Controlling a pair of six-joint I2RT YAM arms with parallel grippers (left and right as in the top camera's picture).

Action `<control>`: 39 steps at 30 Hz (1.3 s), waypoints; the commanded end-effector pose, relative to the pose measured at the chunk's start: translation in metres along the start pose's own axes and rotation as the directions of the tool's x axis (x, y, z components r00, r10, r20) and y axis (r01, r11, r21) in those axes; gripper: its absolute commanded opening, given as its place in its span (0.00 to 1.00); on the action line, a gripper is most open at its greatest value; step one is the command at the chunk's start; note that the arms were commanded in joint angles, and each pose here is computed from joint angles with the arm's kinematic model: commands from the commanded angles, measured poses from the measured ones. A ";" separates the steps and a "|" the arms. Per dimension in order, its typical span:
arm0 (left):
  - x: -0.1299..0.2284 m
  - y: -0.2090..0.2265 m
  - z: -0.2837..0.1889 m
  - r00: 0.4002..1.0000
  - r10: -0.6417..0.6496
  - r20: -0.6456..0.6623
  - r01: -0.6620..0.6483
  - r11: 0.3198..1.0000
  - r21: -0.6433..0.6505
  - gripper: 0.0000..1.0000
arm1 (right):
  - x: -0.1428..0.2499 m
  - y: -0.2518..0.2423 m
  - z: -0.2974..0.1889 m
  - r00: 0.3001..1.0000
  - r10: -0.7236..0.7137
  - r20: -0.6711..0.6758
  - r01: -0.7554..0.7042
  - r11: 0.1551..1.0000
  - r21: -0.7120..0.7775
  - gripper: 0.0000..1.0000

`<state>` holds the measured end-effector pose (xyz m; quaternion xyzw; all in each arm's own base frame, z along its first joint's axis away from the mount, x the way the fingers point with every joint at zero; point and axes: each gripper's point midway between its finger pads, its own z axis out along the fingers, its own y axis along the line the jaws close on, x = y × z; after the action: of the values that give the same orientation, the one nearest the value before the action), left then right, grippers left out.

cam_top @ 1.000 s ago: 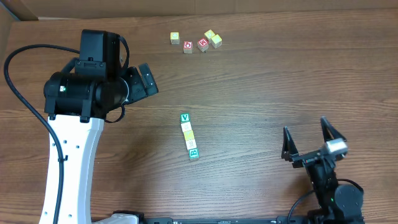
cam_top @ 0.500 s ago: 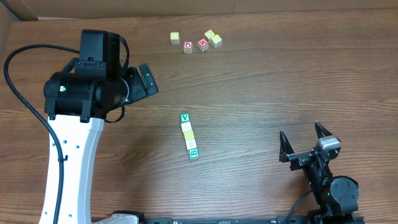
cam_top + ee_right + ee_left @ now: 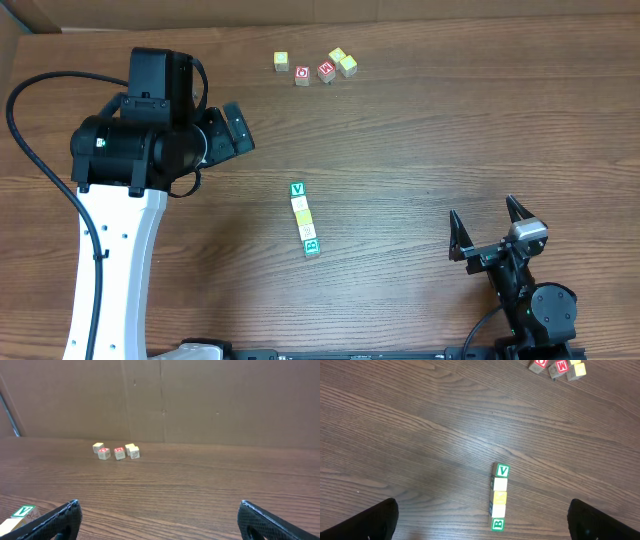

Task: Flip 5 blocks

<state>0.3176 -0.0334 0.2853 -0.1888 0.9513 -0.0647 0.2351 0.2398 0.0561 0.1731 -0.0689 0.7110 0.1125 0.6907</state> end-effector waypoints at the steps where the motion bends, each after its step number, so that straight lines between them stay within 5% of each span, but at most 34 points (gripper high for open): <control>1: -0.004 0.002 -0.002 1.000 -0.015 0.015 0.015 1.000 -0.009 1.00 | 0.002 0.001 0.000 1.000 0.003 0.003 -0.003 1.000 -0.003 1.00; 30: -0.003 0.000 -0.001 1.000 -0.009 0.012 0.009 1.000 -0.008 1.00 | 0.002 0.001 0.000 1.000 0.003 0.002 -0.003 1.000 -0.003 1.00; 39: 0.002 0.004 -0.056 0.989 -0.019 0.148 0.008 0.998 0.070 1.00 | 0.002 0.001 0.000 1.000 0.003 0.003 -0.003 1.000 -0.003 1.00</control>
<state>0.3074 -0.0322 0.3021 -0.1877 0.9440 -0.0732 0.2614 0.2398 0.0561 0.1733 -0.0688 0.7109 0.1129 0.6907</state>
